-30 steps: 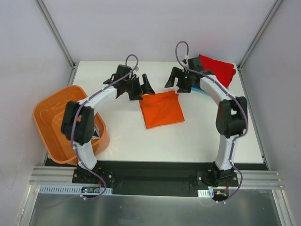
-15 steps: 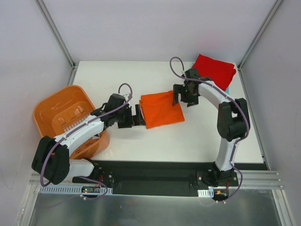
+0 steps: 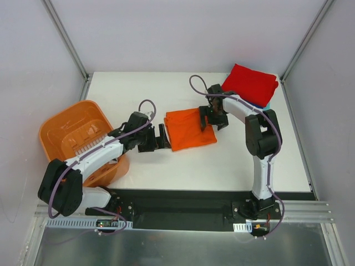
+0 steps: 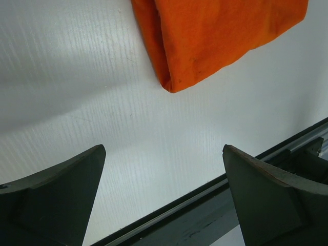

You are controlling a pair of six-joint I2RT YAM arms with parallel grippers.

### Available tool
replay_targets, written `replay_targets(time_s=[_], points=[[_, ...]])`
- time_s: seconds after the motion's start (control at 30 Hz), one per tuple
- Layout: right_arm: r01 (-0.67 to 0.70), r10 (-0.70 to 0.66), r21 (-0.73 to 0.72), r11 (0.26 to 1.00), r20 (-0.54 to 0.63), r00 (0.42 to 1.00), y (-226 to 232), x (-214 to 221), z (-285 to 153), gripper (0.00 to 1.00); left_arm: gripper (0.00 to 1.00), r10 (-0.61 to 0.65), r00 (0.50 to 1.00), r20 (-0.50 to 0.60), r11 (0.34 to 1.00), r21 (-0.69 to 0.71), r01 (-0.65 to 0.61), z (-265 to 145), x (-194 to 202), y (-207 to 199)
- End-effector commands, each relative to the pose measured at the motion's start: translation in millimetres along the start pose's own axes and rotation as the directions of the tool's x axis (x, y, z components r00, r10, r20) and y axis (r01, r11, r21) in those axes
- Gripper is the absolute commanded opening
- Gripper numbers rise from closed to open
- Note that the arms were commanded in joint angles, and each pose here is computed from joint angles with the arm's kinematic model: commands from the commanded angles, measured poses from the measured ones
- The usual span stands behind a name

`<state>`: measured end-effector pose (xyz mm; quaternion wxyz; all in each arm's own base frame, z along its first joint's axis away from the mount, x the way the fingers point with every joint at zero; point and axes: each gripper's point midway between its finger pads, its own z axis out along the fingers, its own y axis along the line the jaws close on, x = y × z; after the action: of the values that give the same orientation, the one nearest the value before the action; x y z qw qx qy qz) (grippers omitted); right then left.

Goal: Fold and stack the t-shirts
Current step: Neatly place the folded tshirt to the corner

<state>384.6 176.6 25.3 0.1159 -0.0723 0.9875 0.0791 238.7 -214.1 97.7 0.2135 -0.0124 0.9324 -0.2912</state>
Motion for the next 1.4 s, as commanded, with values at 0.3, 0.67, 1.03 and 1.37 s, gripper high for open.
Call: replay_targets(time_s=[0.3, 0.67, 1.03, 1.37], points=[[0.088, -0.084, 0.034, 0.996, -0.104, 0.991, 41, 8, 34, 0.34, 0.99, -0.012, 1.000, 0.004, 0.999, -0.036, 0.012, 7, -2, 5], [0.169, -0.237, 0.325, 0.931, 0.184, 0.954, 12, -92, -14, 0.01, 0.99, 0.011, 0.999, 0.036, 0.998, -0.060, -0.008, 2, -13, 5], [0.083, -0.399, 0.661, 0.746, 0.345, 0.850, -27, -175, -91, 0.01, 0.99, 0.016, 0.999, 0.048, 0.996, -0.091, -0.012, 3, -20, 12], [-0.083, -0.417, 0.782, 0.617, 0.415, 0.808, -53, -205, -143, 0.01, 0.99, 0.014, 0.998, 0.066, 0.994, -0.107, -0.007, 0, -25, 15]])
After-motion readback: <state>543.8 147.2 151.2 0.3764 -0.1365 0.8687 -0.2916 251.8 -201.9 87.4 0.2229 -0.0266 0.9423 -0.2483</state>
